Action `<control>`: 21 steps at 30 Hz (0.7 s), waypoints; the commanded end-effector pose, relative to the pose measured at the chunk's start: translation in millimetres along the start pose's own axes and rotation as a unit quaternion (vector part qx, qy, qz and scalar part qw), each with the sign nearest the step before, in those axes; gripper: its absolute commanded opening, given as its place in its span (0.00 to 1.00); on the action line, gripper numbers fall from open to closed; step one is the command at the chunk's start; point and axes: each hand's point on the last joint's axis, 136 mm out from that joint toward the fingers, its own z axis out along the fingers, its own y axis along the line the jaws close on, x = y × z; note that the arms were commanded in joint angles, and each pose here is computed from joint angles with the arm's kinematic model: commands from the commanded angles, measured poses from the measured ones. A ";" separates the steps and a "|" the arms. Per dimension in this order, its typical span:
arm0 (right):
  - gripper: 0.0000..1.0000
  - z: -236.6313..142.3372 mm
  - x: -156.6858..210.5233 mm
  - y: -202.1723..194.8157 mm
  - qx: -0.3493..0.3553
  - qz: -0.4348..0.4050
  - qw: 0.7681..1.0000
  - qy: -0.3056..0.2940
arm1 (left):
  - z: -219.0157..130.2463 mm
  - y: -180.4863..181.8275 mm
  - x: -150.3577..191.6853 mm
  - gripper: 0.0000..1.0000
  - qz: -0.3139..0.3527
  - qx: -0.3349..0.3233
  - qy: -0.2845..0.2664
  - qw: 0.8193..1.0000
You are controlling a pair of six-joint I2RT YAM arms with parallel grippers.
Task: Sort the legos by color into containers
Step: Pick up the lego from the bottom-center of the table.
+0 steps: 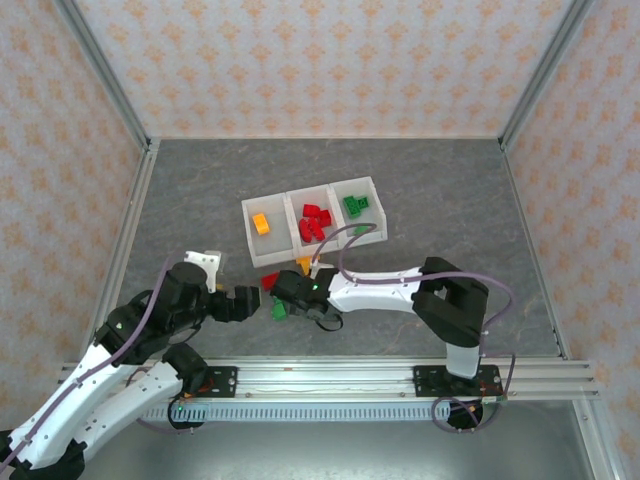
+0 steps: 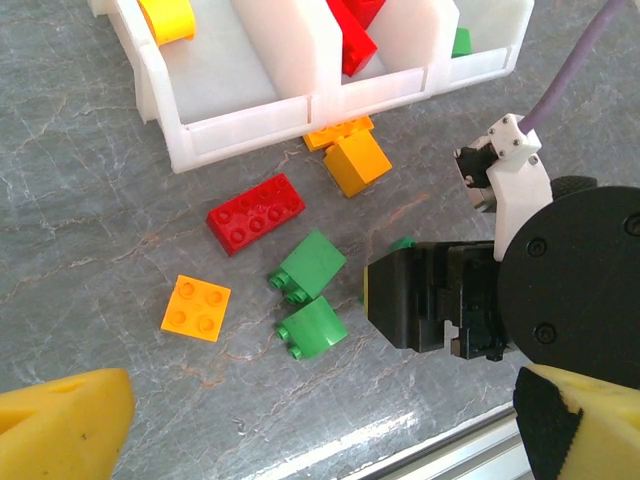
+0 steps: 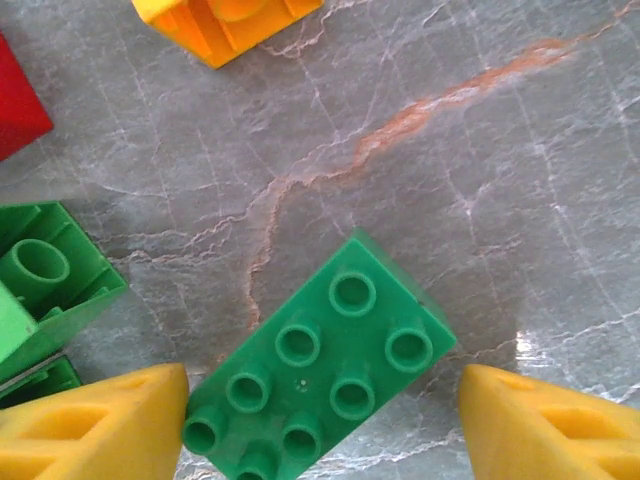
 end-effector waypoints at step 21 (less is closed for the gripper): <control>0.68 -11.7 -52.8 -51.6 0.047 -0.061 0.995 -0.070 | 6.4 4.8 -5.1 0.99 -0.009 -0.013 -0.005 1.000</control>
